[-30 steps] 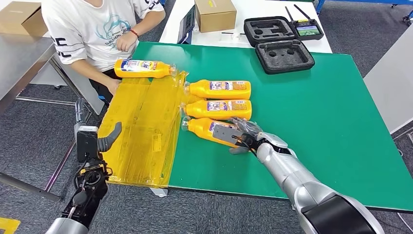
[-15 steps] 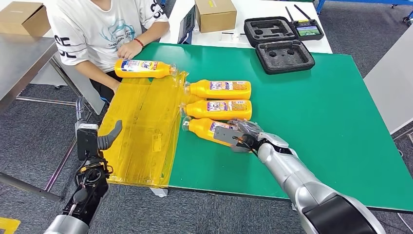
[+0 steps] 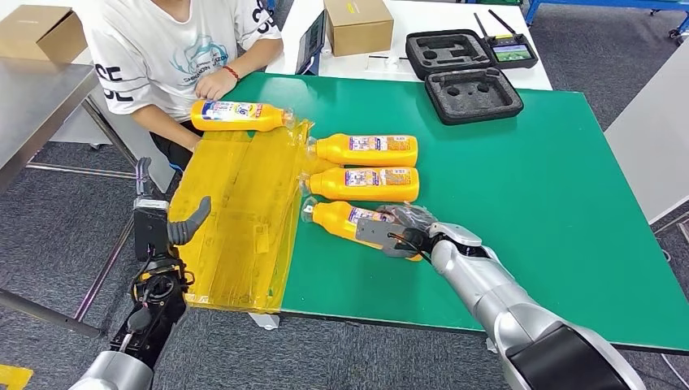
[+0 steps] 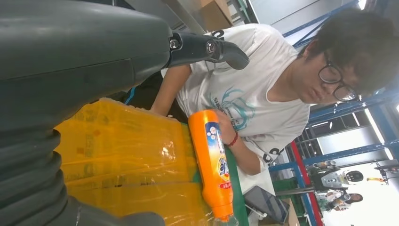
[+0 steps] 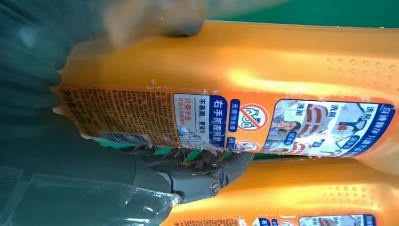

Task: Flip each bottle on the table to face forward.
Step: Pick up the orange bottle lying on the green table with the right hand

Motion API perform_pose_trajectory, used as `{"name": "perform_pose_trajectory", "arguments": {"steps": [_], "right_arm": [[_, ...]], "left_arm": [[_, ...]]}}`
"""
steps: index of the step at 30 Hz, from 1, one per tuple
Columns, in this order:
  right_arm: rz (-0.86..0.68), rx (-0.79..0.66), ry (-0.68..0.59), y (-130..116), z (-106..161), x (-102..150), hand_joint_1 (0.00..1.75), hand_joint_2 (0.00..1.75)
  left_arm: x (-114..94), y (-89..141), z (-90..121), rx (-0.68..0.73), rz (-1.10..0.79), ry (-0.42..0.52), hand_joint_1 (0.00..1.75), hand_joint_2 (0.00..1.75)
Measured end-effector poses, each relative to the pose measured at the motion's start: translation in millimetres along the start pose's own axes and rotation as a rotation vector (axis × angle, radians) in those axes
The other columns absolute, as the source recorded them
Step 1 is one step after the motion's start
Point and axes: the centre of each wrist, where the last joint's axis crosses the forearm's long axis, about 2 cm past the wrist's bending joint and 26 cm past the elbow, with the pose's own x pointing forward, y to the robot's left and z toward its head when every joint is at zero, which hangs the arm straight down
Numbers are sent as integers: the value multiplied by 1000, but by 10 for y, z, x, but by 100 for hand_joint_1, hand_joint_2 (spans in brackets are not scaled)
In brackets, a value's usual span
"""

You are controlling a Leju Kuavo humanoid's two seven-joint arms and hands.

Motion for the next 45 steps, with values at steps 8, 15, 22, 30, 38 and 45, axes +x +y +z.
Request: {"name": "perform_pose_trajectory", "arguments": {"steps": [8,15,22,30,38,45], "right_arm": [[-305,-59,-343,210,21,35,175,175],[-715,-375,-682,377,75,472,175,175],[-769,-534,-724,454,165,712,175,175],[-792,-556,-700,627,201,732,175,175],[-822,-503,-682,799,174,853,175,175],[-842,-485,-674,888,159,956,175,175]], "left_arm": [[-6,-11,44,-12,21,4,0,175],[23,50,301,6,85,20,0,175],[148,143,511,28,171,37,0,175],[312,126,599,-65,369,65,0,175],[566,-174,696,-321,604,110,0,175],[686,-359,772,-461,697,124,0,175]]}}
